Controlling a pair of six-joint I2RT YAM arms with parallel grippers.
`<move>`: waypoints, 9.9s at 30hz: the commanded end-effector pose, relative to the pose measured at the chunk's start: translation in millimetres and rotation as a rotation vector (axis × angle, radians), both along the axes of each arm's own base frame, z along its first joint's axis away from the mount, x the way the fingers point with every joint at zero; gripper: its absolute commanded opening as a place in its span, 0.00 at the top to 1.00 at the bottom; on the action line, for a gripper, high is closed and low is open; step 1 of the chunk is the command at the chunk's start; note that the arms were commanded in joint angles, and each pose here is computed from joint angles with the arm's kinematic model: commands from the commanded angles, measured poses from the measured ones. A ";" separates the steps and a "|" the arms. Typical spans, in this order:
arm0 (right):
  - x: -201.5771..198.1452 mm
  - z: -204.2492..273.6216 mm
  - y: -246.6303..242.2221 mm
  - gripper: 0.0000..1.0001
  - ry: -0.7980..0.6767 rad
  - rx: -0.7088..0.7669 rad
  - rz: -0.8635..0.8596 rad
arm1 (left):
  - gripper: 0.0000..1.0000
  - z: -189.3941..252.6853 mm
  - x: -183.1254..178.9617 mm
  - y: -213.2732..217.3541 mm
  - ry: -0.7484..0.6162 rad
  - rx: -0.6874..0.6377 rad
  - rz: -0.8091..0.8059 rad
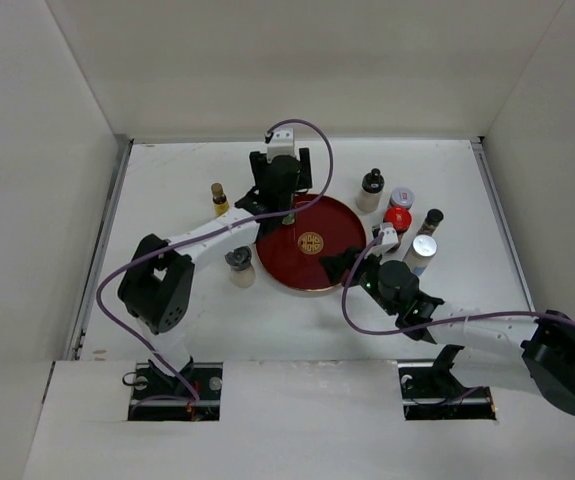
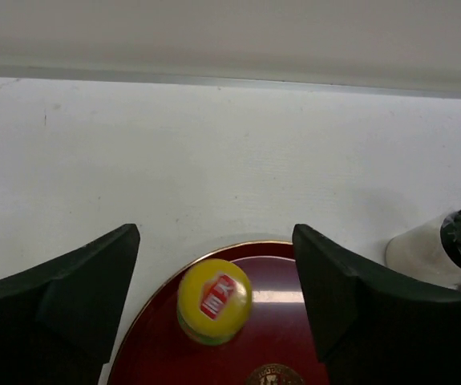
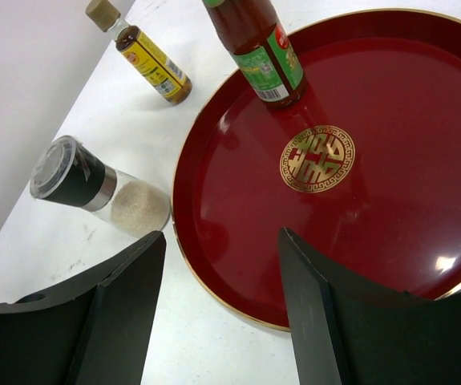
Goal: Organize the condiment bottles
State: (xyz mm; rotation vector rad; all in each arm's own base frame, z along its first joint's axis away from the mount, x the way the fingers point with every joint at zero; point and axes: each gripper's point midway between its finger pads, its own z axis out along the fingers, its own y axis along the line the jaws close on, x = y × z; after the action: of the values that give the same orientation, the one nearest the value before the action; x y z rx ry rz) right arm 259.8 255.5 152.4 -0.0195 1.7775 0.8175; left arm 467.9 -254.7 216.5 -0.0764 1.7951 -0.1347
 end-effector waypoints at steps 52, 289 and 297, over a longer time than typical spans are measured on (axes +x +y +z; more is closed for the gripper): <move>5.9 8.7 -3.2 0.17 -0.016 0.045 -0.018 | 0.63 30.8 -151.9 113.8 0.051 0.008 0.120; 30.0 42.5 -227.2 0.00 0.207 -0.517 -0.846 | 0.02 -91.2 -150.5 147.3 -0.060 -0.515 0.151; 43.2 15.2 -236.4 0.00 0.256 -0.467 -0.866 | 0.02 -91.9 -150.2 148.5 -0.058 -0.518 0.153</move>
State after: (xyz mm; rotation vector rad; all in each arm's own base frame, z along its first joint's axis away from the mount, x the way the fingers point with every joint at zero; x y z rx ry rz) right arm 297.2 21.1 161.8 0.4612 1.9634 -0.2838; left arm 310.2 -102.8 105.8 -0.5566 1.7117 -0.4316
